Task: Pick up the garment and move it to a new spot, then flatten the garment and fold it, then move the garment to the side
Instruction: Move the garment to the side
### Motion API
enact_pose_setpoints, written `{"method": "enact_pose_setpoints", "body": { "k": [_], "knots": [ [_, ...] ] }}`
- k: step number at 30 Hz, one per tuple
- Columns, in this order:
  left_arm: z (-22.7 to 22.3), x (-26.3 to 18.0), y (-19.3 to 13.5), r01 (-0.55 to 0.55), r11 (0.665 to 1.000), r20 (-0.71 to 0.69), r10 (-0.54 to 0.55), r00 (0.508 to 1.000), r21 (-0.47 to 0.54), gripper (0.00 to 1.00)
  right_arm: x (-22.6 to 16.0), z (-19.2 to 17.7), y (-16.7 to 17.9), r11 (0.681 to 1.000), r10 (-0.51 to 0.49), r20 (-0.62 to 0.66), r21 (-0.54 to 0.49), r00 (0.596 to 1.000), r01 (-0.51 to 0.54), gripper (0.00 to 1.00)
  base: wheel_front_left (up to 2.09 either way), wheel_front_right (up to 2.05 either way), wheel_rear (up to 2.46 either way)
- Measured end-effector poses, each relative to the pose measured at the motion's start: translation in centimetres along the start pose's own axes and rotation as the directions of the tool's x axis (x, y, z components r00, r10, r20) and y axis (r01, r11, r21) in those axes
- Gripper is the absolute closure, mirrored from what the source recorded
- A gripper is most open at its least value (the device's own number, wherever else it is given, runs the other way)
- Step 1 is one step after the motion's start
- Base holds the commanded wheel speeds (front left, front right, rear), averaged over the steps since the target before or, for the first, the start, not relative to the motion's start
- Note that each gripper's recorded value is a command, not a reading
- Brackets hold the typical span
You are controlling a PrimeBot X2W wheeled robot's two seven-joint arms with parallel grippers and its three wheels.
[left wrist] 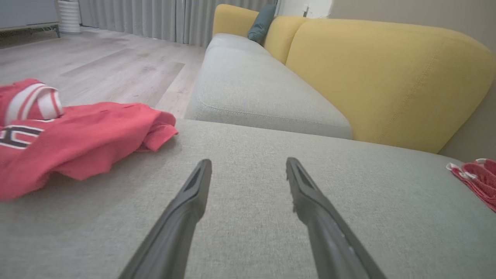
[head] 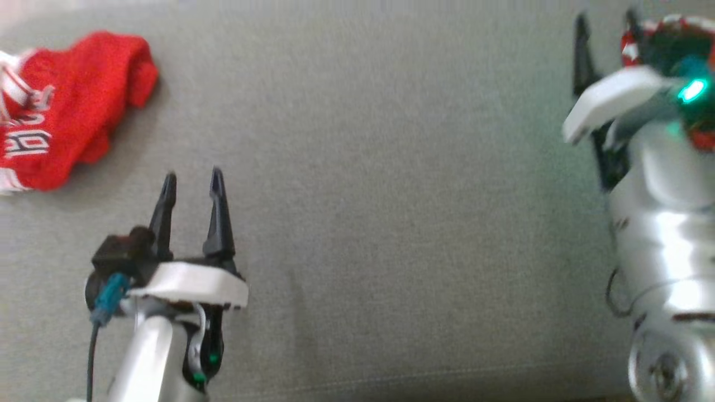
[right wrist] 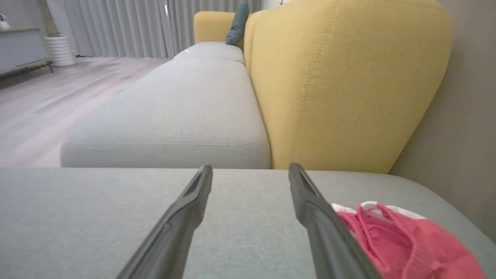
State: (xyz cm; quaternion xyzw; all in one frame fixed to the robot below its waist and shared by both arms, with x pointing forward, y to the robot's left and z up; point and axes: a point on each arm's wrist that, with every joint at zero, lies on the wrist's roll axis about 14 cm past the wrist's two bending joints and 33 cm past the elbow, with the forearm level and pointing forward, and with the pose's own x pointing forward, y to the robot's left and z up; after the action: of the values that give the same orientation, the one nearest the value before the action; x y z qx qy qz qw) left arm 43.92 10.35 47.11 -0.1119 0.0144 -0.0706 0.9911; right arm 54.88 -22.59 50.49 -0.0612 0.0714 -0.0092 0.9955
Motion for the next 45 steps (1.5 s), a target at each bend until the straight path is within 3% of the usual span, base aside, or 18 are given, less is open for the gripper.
{"method": "enact_pose_setpoints", "body": {
  "k": [10,16,23,29,45],
  "knots": [
    [2.5,-6.5,1.6,-0.086,0.996,0.048,0.086,0.995,0.007,0.00,-8.5,0.9,6.7,0.967,0.144,0.137,0.193,0.980,-0.169,0.00,0.00,0.00,0.00],
    [3.4,-8.5,2.2,-0.106,0.994,0.078,0.105,0.991,0.015,0.00,-12.9,0.0,7.5,0.950,0.147,0.195,0.246,0.970,-0.194,0.00,0.00,0.00,0.00],
    [3.1,-9.8,2.5,-0.118,0.993,0.073,0.117,0.990,0.011,0.00,-16.7,-3.2,8.1,0.938,0.154,0.163,0.285,0.975,-0.196,0.00,0.00,0.00,0.00],
    [1.8,-10.5,2.7,-0.119,0.993,0.036,0.119,0.992,0.018,0.00,-18.2,-4.3,8.4,0.939,0.160,0.143,0.284,0.977,-0.195,0.00,0.00,0.00,0.00],
    [1.2,-10.5,2.6,-0.114,0.993,0.016,0.114,0.993,0.017,0.00,-18.1,-3.4,8.5,0.941,0.171,0.153,0.266,0.973,-0.207,0.00,0.00,0.00,0.00]
  ]
}}
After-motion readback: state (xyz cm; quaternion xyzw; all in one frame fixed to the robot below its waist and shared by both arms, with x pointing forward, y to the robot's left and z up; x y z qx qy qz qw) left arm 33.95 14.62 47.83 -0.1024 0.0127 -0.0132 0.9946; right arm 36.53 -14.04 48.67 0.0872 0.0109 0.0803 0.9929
